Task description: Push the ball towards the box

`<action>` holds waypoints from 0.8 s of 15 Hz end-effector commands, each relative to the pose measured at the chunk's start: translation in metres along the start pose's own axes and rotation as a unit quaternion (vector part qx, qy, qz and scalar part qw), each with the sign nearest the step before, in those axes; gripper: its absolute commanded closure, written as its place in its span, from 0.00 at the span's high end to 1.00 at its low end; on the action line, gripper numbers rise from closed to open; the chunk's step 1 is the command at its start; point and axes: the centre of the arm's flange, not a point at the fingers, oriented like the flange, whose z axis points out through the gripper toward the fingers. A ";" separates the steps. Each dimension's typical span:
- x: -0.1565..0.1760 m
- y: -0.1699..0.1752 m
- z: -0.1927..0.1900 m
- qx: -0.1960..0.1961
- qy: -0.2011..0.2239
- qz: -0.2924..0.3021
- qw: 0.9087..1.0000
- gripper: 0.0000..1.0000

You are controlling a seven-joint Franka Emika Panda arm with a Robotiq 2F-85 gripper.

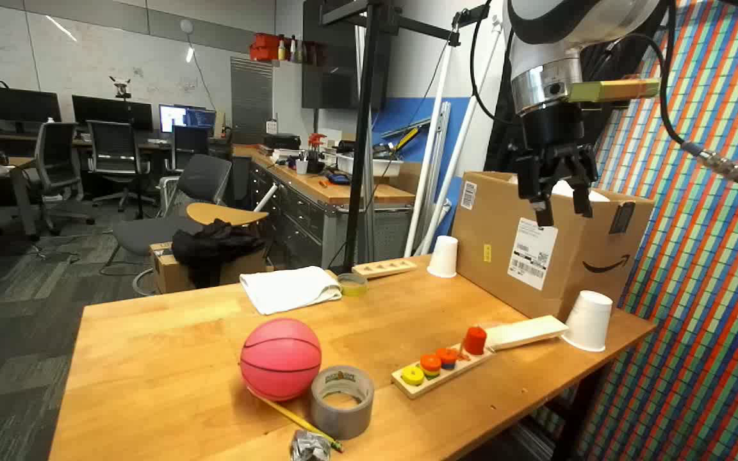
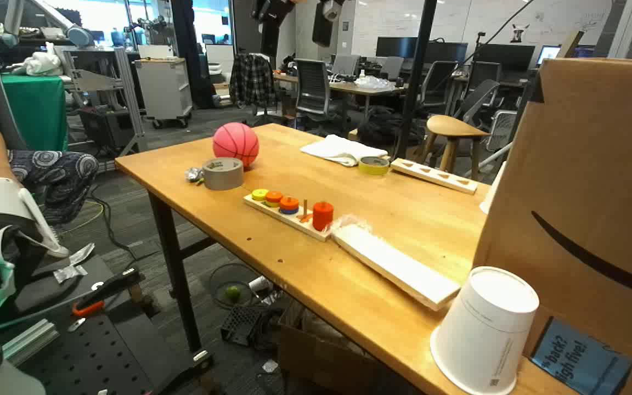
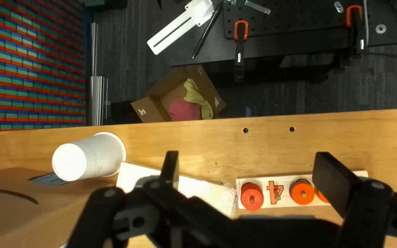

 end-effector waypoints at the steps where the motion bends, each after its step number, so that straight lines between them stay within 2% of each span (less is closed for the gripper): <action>1: 0.000 0.000 -0.001 0.000 0.002 0.000 1.000 1.00; 5: -0.002 0.001 -0.005 0.000 0.006 0.001 1.000 1.00; 7: -0.003 -0.018 -0.003 0.009 0.012 -0.004 1.000 1.00; 9: -0.006 -0.046 -0.005 0.014 0.031 -0.020 0.999 1.00; 12: -0.007 -0.111 -0.014 0.034 0.082 -0.053 0.995 1.00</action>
